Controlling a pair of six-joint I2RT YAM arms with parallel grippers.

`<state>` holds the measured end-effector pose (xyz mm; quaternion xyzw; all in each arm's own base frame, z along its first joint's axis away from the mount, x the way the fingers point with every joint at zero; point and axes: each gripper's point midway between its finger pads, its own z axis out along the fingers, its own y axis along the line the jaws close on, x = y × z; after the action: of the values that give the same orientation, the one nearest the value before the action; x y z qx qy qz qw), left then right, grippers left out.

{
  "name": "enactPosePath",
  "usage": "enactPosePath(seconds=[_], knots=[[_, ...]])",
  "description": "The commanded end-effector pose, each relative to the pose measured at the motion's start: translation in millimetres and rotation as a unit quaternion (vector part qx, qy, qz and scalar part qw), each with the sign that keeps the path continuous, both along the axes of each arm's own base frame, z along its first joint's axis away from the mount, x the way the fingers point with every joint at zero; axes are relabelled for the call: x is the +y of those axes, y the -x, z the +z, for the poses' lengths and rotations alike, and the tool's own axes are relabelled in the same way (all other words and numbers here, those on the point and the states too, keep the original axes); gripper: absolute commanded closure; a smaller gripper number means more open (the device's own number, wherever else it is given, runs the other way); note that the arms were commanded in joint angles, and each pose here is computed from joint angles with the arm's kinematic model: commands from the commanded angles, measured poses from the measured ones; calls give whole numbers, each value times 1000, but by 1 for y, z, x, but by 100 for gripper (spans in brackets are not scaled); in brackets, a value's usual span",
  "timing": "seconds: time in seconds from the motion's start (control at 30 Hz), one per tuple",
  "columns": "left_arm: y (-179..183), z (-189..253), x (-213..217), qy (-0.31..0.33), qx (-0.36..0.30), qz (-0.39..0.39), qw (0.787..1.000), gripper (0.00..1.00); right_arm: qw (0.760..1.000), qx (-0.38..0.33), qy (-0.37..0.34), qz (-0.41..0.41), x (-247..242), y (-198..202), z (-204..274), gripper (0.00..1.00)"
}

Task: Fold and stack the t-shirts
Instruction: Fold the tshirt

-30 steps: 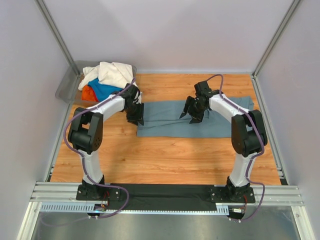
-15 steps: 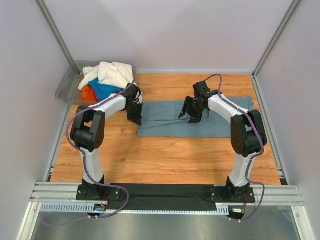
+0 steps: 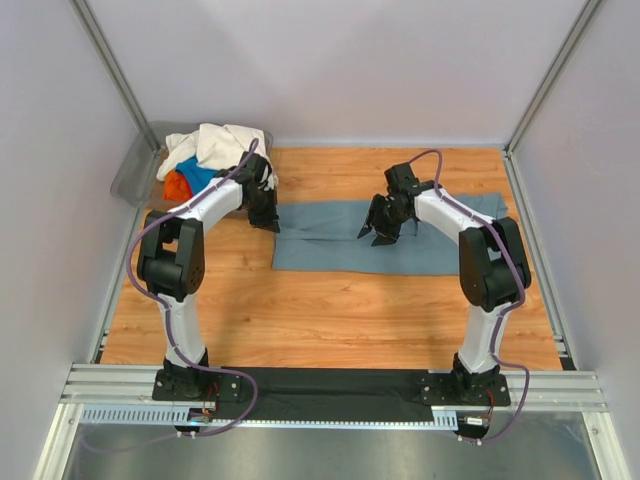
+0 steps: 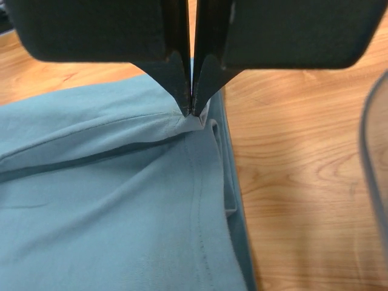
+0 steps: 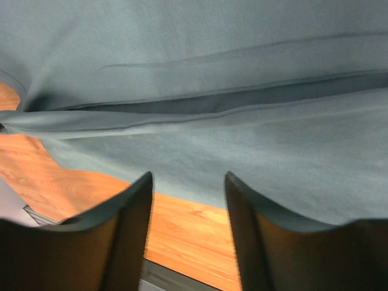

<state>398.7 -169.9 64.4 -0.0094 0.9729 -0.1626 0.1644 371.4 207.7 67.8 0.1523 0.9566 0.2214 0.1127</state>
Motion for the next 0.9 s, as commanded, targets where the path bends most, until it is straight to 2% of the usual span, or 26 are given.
enactPosePath(seconds=[0.0, 0.03, 0.1, 0.17, 0.23, 0.27, 0.3, 0.4, 0.6, 0.73, 0.87], knots=[[-15, 1, 2, 20, -4, 33, 999, 100, 999, -13, -39, -10, 19, -15, 5, 53], [-16, 1, 2, 23, -4, 36, 999, 100, 999, -19, -48, -13, 23, -18, 4, 56], [-17, -3, 3, 27, 4, 41, 999, 100, 997, -16, -71, -14, 34, -19, 1, 69], [-16, -5, 2, 31, 9, 46, 998, 99, 996, -10, -82, -23, 40, -24, -4, 75], [-13, -7, 4, 31, 15, 49, 998, 91, 996, -5, -85, -23, 44, -27, -9, 81], [-12, -6, 3, 33, 14, 51, 998, 91, 996, 0, -84, -24, 46, -30, -14, 85], [-14, -2, 2, 37, 6, 51, 998, 91, 996, 3, -88, -22, 49, -31, -15, 92], [-14, 1, -1, 45, 2, 49, 998, 89, 995, 7, -92, -25, 51, -32, -16, 100], [-16, 0, -1, 46, 5, 51, 998, 92, 996, 5, -94, -11, 63, -24, -17, 100], [-14, 9, 1, 43, -7, 51, 998, 77, 994, 8, -112, -17, 77, -27, -26, 100], [-9, 25, 12, 18, -24, 48, 998, 70, 992, 5, -120, -26, 85, -38, -28, 100]])
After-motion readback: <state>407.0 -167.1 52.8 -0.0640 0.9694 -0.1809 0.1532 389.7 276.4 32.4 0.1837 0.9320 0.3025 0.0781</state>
